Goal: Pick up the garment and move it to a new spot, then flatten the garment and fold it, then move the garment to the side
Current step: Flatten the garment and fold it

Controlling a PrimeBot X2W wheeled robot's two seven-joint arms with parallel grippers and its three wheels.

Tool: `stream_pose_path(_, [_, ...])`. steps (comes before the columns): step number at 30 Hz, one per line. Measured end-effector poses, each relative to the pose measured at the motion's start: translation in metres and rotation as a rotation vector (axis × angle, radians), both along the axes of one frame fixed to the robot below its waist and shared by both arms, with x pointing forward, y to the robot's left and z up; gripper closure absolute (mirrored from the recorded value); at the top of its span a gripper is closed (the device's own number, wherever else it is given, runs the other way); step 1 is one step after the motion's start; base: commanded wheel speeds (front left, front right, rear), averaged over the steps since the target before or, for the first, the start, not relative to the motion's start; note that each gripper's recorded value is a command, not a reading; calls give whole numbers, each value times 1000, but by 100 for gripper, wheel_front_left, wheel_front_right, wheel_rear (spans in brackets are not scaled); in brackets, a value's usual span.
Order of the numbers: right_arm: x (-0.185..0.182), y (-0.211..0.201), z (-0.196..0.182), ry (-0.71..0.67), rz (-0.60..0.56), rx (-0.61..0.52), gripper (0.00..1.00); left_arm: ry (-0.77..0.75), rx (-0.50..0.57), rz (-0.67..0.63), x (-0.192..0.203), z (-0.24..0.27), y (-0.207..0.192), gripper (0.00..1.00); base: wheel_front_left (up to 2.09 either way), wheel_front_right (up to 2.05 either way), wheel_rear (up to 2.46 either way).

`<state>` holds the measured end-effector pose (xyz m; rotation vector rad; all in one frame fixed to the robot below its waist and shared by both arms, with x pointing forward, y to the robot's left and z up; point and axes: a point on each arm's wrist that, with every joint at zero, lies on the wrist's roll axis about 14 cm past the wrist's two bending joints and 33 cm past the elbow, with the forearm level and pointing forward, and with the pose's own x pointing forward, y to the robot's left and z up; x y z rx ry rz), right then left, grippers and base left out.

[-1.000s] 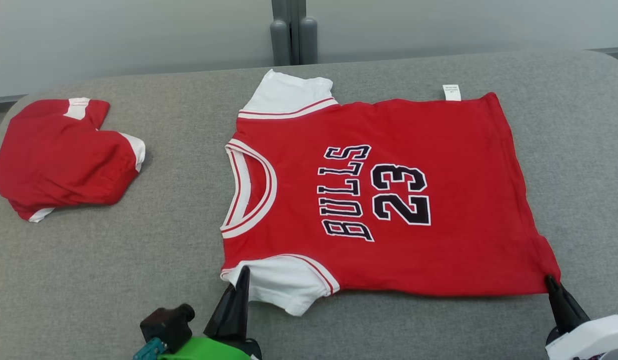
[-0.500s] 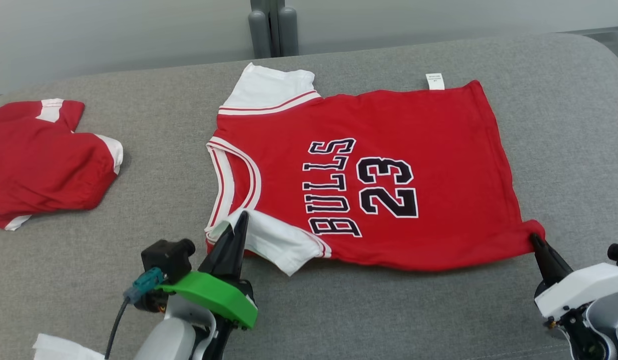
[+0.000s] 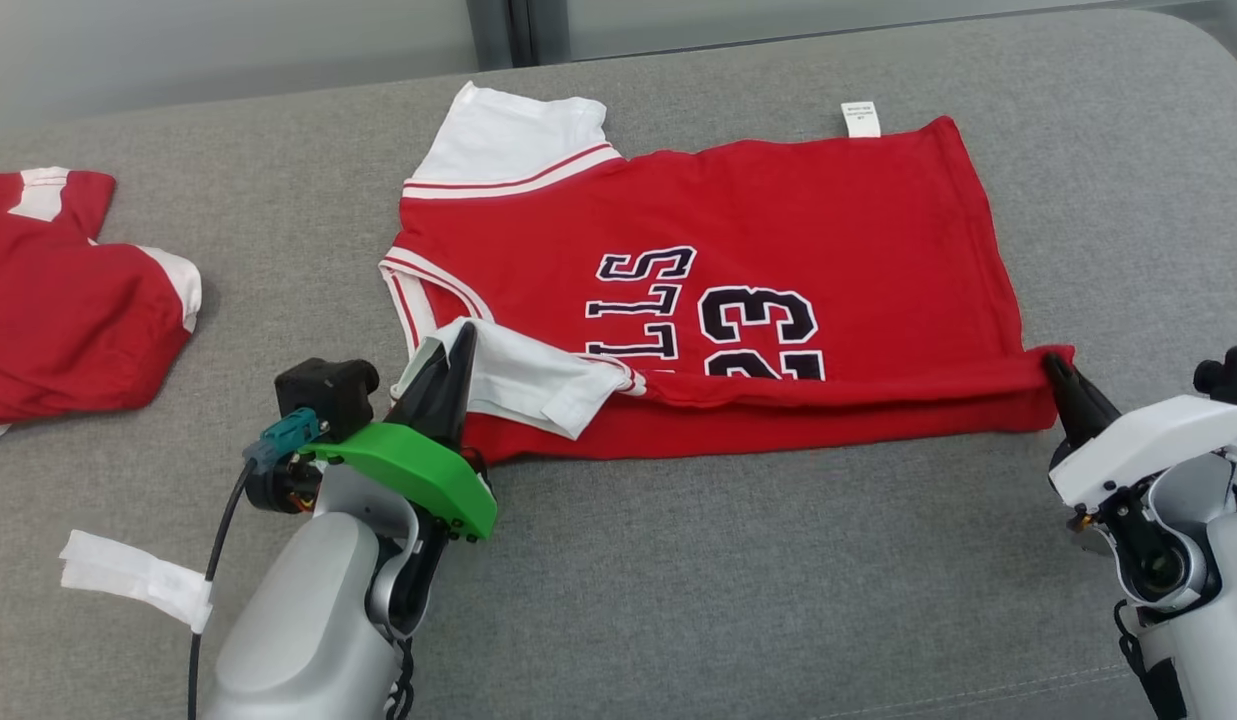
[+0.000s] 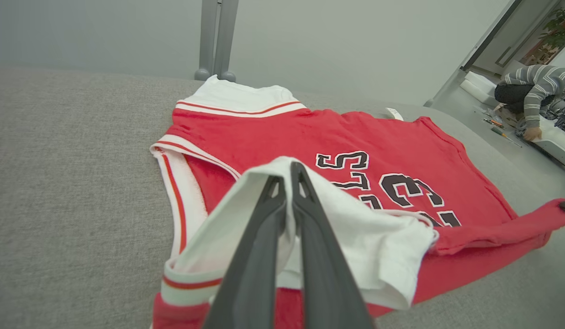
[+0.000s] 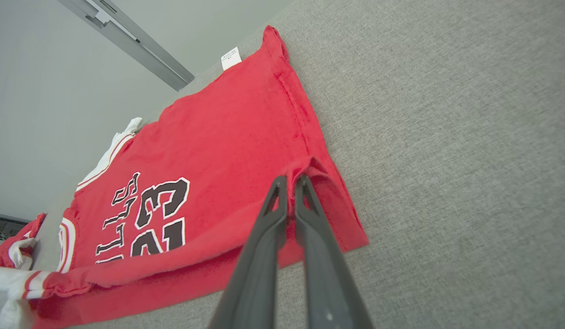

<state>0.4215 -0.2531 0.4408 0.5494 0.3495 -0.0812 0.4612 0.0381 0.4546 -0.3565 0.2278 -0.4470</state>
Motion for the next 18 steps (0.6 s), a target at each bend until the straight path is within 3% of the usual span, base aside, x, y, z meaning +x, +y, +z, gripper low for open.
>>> stream_pose_path(1, [4,0,3,-16,-1,-7,0,-1,0,3,2,-1,0,74,0,0,0])
stream_pose_path(2, [6,0,4,-22,0,-12,0,-8,-1,9,4,-1,0,0,0,0,0])
stream_pose_path(8, [5,1,10,-86,13,-71,0,-27,-5,42,2,0,6,0,0,0,0])
stream_pose_path(18, [-21,-6,-15,-33,46,-156,0,93,34,105,-40,-46,35,0,0,0,0])
